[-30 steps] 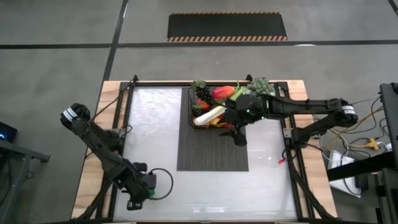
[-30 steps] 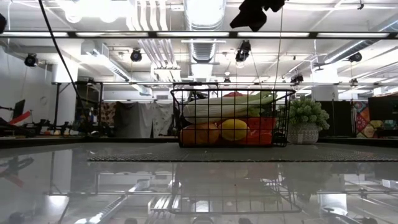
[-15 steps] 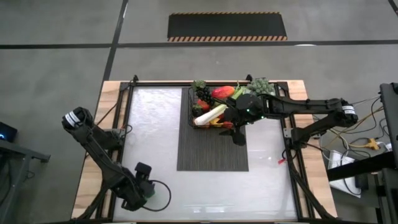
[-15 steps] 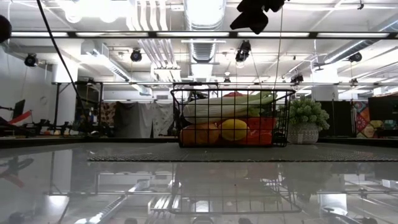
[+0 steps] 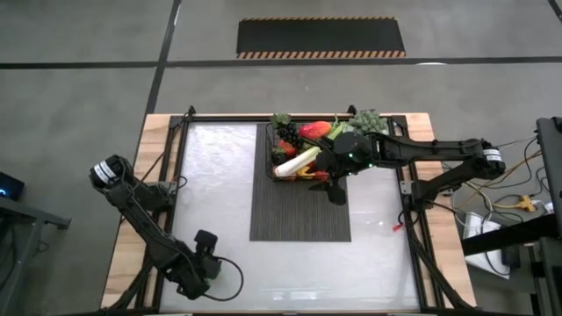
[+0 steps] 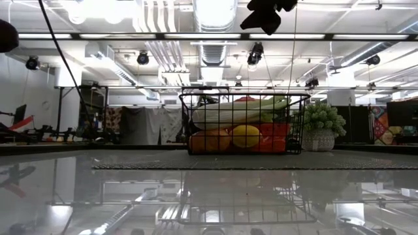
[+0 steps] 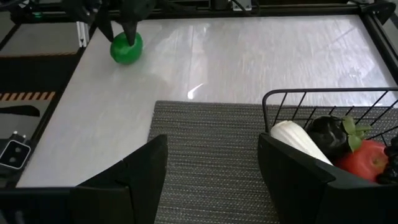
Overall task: Build produce basket
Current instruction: Put the lime into the wire basket
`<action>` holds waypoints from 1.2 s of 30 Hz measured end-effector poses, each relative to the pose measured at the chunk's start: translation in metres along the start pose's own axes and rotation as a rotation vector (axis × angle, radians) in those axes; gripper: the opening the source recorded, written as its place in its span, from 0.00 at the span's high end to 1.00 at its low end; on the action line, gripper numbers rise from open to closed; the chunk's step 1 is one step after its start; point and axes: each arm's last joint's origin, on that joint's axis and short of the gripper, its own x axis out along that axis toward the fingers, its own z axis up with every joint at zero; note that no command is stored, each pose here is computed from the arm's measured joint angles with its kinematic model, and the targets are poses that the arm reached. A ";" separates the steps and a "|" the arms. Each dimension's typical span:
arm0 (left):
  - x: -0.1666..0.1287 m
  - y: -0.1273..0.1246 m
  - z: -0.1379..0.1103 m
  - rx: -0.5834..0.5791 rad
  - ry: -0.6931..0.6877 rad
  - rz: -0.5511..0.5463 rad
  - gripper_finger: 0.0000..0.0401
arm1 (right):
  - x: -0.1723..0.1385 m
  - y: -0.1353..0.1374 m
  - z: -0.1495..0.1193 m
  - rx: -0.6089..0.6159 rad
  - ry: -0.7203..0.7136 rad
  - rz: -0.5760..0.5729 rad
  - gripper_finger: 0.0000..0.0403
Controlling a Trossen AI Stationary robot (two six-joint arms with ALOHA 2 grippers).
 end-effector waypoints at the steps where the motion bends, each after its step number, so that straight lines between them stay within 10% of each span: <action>1: 0.000 0.000 0.000 0.000 0.000 -0.001 0.36 | 0.000 0.000 0.000 0.000 0.000 0.000 0.42; 15: 0.010 0.004 -0.008 -0.022 0.038 0.020 0.18 | 0.000 0.000 0.000 0.021 -0.003 0.000 0.42; 25: 0.010 0.003 -0.009 -0.032 0.047 -0.006 0.36 | 0.000 0.000 0.000 0.017 -0.002 0.000 0.42; 36: -0.056 0.038 0.008 -0.108 -0.441 0.416 0.36 | 0.019 0.004 -0.011 -0.135 -0.117 0.011 0.42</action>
